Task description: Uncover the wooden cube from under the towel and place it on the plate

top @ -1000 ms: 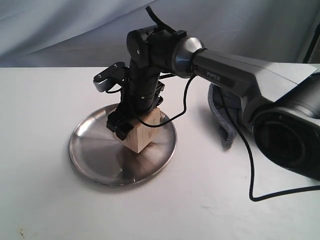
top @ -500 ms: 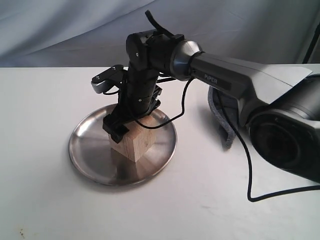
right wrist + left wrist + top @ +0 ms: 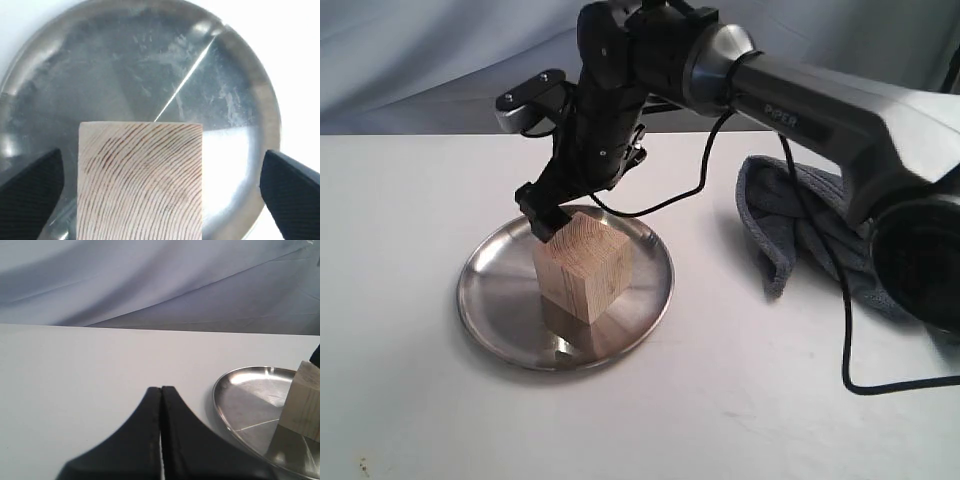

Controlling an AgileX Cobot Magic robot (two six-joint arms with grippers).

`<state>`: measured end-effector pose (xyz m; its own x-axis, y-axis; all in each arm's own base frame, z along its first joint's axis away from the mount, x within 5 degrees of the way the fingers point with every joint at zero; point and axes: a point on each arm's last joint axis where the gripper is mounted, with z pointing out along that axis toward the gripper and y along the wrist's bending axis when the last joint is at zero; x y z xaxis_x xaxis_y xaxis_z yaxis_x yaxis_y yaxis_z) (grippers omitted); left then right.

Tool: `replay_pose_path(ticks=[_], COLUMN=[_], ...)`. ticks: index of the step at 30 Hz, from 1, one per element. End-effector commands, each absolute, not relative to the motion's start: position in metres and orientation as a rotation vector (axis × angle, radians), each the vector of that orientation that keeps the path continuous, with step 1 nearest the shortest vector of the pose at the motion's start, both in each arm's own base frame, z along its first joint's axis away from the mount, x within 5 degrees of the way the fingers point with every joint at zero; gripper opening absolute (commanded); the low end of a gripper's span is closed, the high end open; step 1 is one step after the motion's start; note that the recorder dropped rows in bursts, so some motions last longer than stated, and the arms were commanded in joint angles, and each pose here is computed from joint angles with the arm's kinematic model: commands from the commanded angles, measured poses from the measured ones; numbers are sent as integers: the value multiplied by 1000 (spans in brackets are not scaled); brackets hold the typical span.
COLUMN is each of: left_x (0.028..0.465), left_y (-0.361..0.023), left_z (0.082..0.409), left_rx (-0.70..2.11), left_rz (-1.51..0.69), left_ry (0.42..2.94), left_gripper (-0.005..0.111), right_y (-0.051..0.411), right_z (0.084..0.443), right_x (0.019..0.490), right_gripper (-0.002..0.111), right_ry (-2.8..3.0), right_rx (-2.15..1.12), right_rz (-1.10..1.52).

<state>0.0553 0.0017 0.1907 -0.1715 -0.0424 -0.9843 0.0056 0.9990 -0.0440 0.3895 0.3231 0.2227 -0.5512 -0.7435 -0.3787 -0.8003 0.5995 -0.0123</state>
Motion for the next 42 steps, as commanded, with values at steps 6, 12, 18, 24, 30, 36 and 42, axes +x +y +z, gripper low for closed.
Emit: replay_pose_path(ticks=[6,12,18,24,30,36,42], left_x=[55,55,55,55,55,55,55], left_y=[1,1,1,1,1,1,1], left_z=[191,191,191,191,191,191,191], left_rx=[-32,-30,-30,-33,-33,-30,-30], left_rz=[-50,-48,-48,-51,-51,-48,-48], left_ry=[1734,1734,1734,1734,1734,1734,1734], left_gripper=[0,0,0,0,0,0,0], right_y=[310,298,281,257,224,191,160], right_z=[269,267,267,266,266,265,265], right_x=[385,388,399,413,432,447,445], right_gripper=[98,88,46,11,0,0,0], right_ry=[2389,2409,2482,2542,2611,2664,2717], right_rx=[-1224,-1267,-1152,-1041,-868,-710,-655], right_rz=[172,-22,-74,-91,-88,-83,-114])
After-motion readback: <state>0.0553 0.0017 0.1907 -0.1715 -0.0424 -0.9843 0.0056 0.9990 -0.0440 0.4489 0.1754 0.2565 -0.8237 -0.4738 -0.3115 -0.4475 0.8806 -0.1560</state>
